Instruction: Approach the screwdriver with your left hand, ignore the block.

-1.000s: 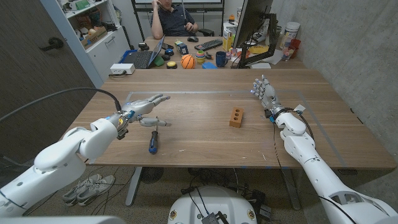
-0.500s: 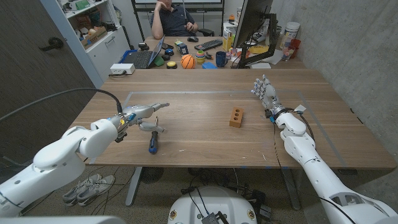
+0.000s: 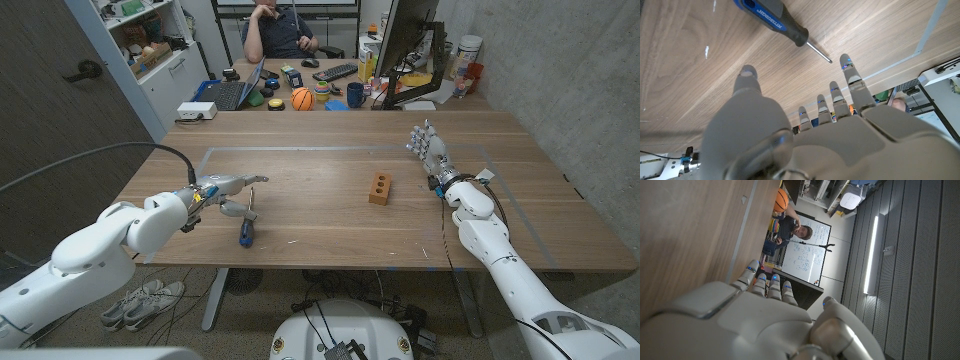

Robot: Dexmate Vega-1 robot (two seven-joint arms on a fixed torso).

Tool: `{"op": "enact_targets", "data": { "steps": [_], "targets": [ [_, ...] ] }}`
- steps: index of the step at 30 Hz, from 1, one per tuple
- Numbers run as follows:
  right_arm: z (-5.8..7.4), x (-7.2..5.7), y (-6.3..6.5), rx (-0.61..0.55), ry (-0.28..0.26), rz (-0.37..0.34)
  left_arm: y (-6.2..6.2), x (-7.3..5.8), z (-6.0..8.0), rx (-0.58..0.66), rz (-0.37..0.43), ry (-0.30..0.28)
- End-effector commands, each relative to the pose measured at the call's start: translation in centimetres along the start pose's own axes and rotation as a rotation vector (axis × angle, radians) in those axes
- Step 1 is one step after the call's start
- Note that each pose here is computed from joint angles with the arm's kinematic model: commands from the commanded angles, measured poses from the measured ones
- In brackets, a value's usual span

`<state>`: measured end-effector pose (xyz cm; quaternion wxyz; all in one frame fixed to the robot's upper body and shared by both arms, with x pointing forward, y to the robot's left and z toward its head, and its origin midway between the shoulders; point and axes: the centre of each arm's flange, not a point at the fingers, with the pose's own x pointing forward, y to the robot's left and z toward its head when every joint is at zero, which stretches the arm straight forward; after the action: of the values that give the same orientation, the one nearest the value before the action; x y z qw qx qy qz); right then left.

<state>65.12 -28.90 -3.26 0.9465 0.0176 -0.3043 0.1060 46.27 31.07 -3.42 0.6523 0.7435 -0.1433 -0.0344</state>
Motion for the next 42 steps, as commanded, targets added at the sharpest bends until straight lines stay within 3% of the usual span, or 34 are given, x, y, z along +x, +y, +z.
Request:
{"op": "enact_targets", "data": {
  "steps": [1, 12, 42],
  "targets": [
    [0.01, -0.24, -0.33, -0.006, -0.004, -0.007, -0.25, -0.04, 0.06, 0.024, -0.039, 0.025],
    [-0.02, -0.41, -0.47, 0.005, -0.003, -0.016, -0.4, 0.09, 0.21, 0.032, -0.067, 0.03],
    [-0.1, -0.67, -0.13, -0.001, 0.0, -0.017, -0.04, -0.1, 0.1, 0.044, -0.054, 0.027]
  ]
}}
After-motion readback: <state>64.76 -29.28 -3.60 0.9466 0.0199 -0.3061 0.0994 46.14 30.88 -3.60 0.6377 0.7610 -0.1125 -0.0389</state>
